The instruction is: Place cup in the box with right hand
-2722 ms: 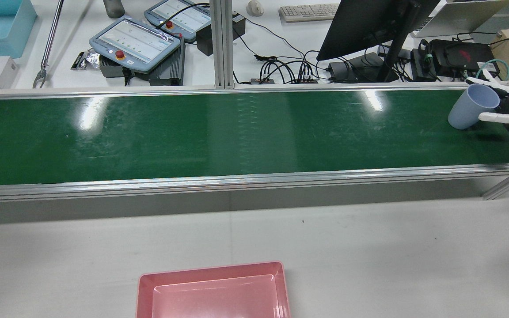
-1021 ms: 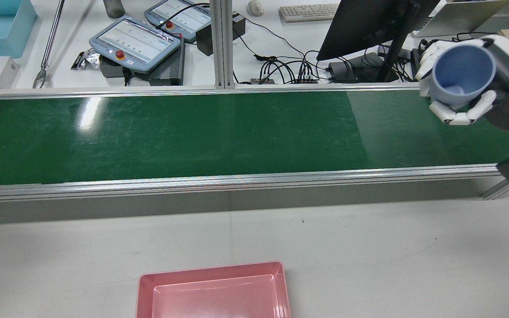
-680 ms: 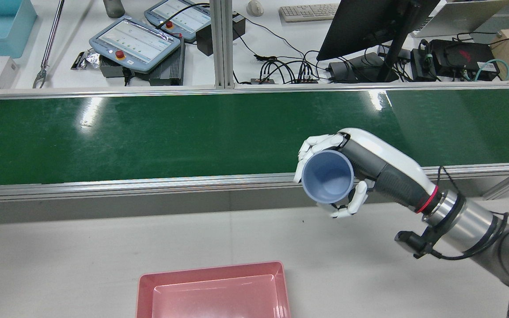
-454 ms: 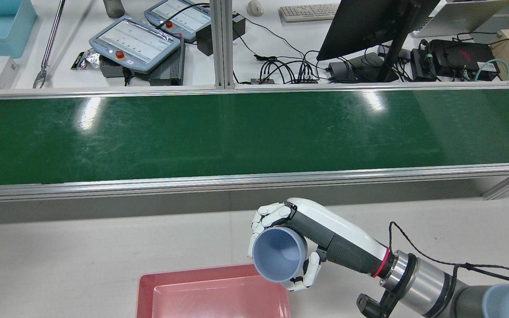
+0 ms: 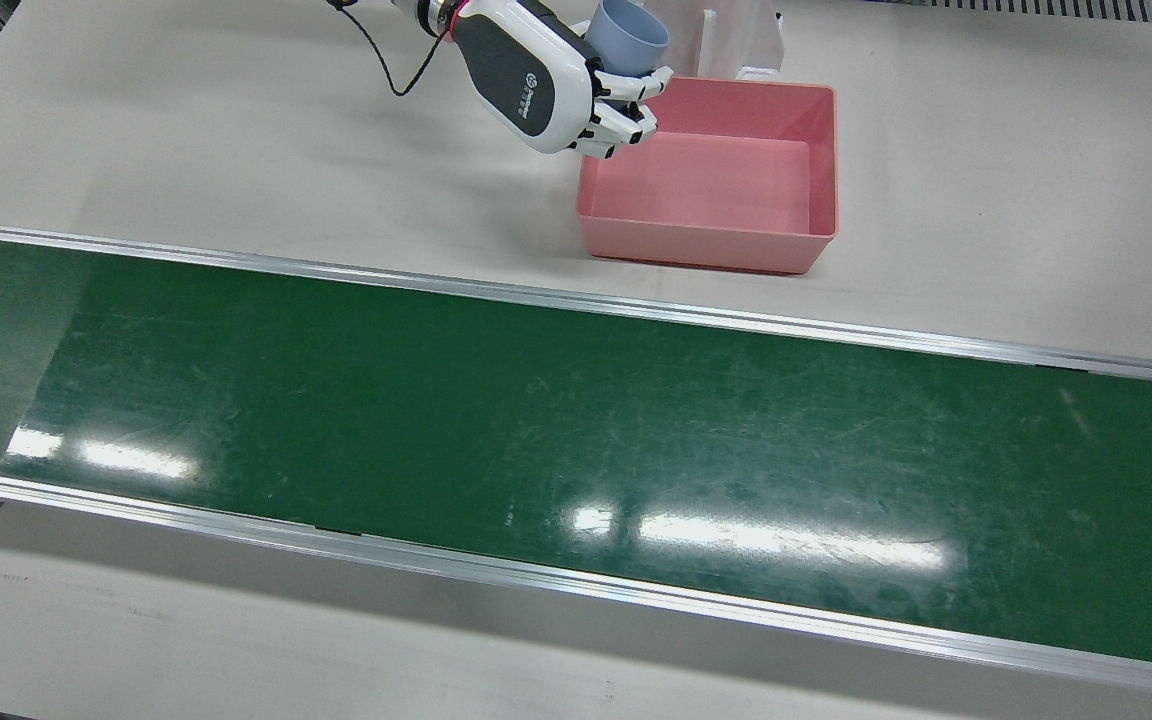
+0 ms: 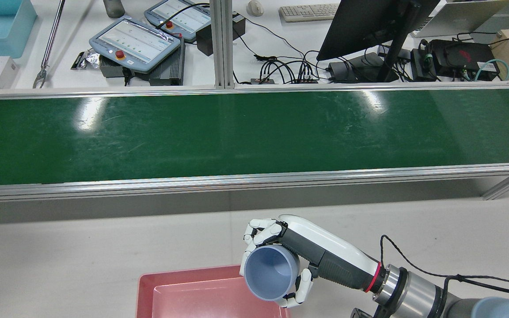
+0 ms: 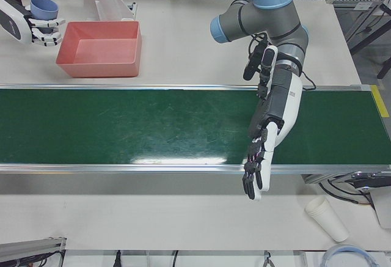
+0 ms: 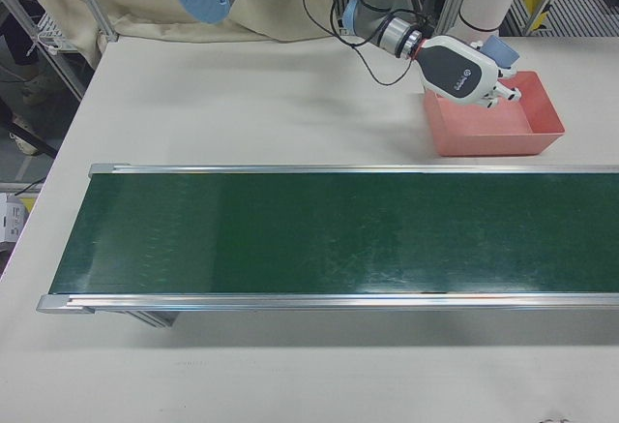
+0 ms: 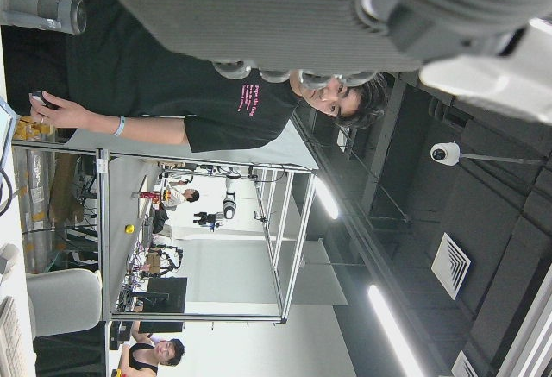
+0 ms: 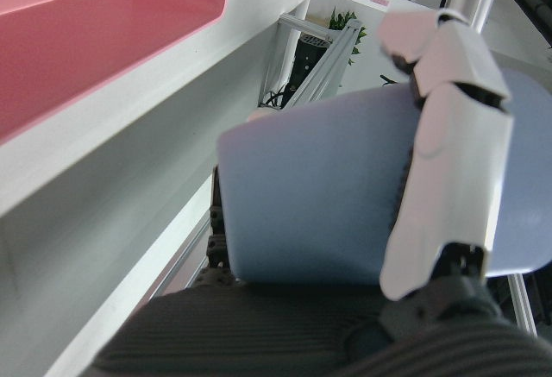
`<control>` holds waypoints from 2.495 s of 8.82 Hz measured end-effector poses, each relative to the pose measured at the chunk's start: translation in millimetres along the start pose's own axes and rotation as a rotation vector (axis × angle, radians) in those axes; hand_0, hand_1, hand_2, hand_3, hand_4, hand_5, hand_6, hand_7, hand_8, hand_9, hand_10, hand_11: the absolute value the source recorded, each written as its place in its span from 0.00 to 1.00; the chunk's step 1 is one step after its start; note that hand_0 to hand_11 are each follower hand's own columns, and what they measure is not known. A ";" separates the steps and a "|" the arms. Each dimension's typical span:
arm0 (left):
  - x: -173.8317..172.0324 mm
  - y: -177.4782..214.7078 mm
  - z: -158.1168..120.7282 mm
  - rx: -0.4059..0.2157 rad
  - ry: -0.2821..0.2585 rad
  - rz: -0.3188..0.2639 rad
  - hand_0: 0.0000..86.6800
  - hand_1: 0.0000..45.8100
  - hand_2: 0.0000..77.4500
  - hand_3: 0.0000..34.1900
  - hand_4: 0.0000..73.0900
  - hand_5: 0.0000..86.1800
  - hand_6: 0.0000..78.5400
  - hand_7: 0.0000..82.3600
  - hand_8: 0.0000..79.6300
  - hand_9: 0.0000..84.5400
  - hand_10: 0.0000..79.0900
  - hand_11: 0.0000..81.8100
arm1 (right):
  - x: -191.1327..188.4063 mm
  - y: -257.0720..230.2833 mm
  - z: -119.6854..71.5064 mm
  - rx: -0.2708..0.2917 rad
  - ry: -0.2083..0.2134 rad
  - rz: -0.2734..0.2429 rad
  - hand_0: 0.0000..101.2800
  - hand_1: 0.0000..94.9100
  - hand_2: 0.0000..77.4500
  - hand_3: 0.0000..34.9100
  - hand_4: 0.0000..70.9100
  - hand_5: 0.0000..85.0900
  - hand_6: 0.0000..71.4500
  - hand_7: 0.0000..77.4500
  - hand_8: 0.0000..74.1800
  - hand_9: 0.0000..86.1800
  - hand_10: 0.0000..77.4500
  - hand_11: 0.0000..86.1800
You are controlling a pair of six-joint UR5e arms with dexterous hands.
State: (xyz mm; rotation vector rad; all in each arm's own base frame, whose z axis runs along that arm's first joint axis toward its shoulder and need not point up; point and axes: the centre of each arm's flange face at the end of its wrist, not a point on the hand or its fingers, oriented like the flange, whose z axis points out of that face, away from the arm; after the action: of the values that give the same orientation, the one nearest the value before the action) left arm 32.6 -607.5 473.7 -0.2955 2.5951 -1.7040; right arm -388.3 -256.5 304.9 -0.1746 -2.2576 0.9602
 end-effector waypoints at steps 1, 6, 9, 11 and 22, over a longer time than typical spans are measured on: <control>0.0 -0.1 -0.1 0.000 0.000 0.000 0.00 0.01 0.00 0.00 0.01 0.00 0.00 0.00 0.00 0.00 0.00 0.00 | 5.9 0.4 0.3 0.000 0.010 0.001 0.57 0.33 0.01 0.00 0.25 0.15 0.02 0.70 0.78 0.53 0.26 0.49; 0.0 -0.3 -0.3 0.001 0.000 0.000 0.00 0.01 0.00 0.00 0.01 0.00 0.00 0.00 0.00 0.00 0.00 0.00 | 18.1 0.5 3.2 0.002 0.026 0.002 0.60 0.26 0.02 0.00 0.10 0.08 0.02 0.02 0.00 0.01 0.00 0.01; 0.1 -0.3 -0.4 0.001 0.000 0.000 0.00 0.01 0.00 0.00 0.01 0.01 0.00 0.00 0.00 0.00 0.00 0.00 | 7.6 3.3 6.7 0.000 0.001 0.027 0.59 0.25 0.11 0.00 0.11 0.08 0.02 0.02 0.01 0.01 0.00 0.01; 0.0 0.2 0.1 0.000 0.000 -0.001 0.00 0.01 0.00 0.00 0.01 0.01 0.00 0.00 0.00 0.00 0.00 0.00 | -30.7 -16.0 13.7 0.038 -0.085 0.036 0.60 0.21 0.05 0.00 0.12 0.08 0.02 0.01 0.01 0.01 0.00 0.01; 0.0 0.4 0.2 -0.001 0.000 -0.001 0.00 0.01 0.00 0.00 0.01 0.00 0.00 0.00 0.00 0.00 0.00 0.00 | -203.7 -467.1 -283.1 0.864 -0.359 0.092 0.61 0.22 0.01 0.00 0.12 0.08 0.04 0.05 0.00 0.01 0.00 0.01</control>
State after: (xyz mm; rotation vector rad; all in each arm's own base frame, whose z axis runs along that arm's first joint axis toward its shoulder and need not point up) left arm 32.6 -607.6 473.3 -0.2964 2.5964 -1.7035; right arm 6.6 -499.1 658.4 0.2998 -1.9217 2.0413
